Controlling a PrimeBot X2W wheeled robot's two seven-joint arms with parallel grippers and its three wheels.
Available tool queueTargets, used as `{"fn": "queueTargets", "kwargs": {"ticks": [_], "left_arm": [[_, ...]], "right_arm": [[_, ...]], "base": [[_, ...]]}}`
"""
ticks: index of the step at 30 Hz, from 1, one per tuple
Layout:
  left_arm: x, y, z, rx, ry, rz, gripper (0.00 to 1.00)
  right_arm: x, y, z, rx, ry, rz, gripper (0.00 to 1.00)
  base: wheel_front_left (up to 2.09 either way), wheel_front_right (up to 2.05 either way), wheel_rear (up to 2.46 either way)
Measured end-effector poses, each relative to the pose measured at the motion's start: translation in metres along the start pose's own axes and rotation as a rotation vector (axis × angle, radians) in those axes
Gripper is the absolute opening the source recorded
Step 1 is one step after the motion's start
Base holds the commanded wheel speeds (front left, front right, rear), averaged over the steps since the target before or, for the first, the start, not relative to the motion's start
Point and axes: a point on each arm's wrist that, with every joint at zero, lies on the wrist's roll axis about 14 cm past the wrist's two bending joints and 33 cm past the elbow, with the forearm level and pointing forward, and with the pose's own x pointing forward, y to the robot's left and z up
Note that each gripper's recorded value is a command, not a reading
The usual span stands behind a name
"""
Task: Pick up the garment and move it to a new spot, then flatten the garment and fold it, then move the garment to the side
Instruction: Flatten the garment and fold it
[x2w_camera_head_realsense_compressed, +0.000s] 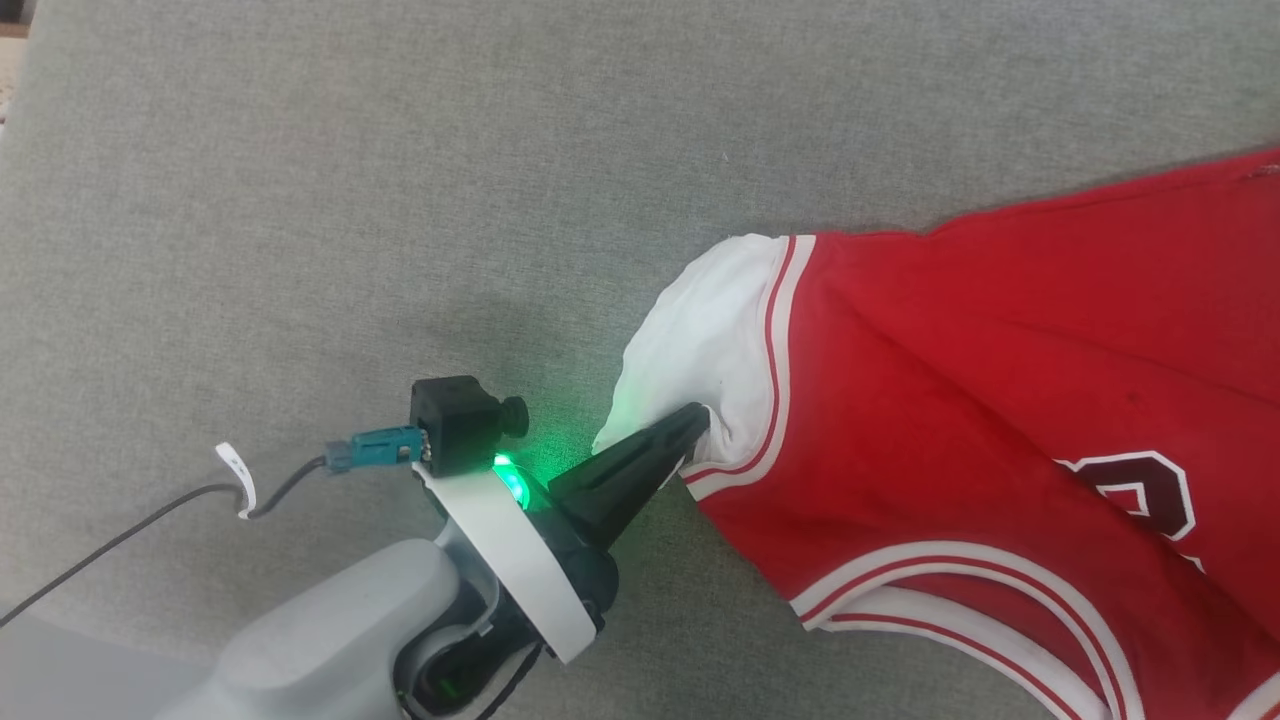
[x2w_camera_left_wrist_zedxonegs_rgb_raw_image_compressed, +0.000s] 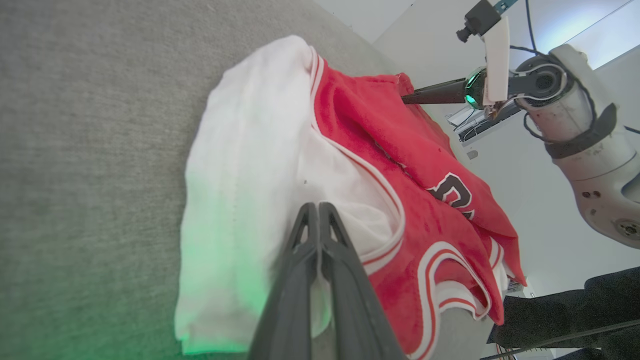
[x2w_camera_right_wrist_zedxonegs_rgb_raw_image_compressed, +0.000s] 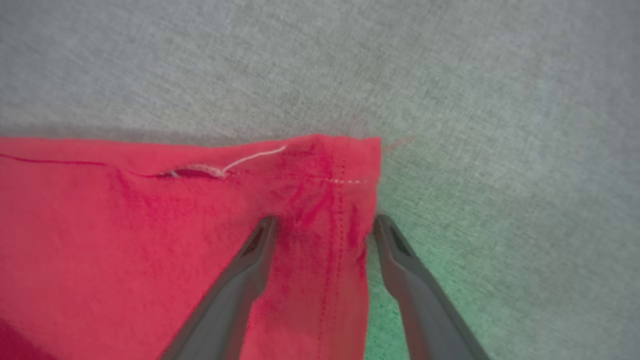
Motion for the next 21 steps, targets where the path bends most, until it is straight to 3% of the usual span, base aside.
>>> {"fn": "queueTargets", "kwargs": {"ticks": [2, 9, 15, 21], "left_arm": [[0.0, 0.0, 0.003, -0.004, -0.01, 0.003, 0.0], [0.003, 0.001, 0.027, 0.007, -0.069, 0.003, 0.0], [0.025, -0.009, 0.12, 0.044, -0.266, -0.048, 0.0], [0.057, -0.008, 0.216, 0.135, -0.38, -0.047, 0.0]], "right_arm": [[-0.001, 0.003, 0.0, 0.001, 0.0, 0.012, 0.0], [-0.016, 0.005, 0.027, 0.062, -0.162, 0.03, 0.0], [-0.061, -0.026, 0.081, 0.169, -0.437, -0.028, 0.0], [-0.116, -0.081, 0.14, 0.266, -0.764, -0.178, 0.0]], "base": [[0.0, 0.0, 0.0], [0.0, 0.0, 0.0], [0.0, 0.0, 0.0], [0.0, 0.0, 0.0]]}}
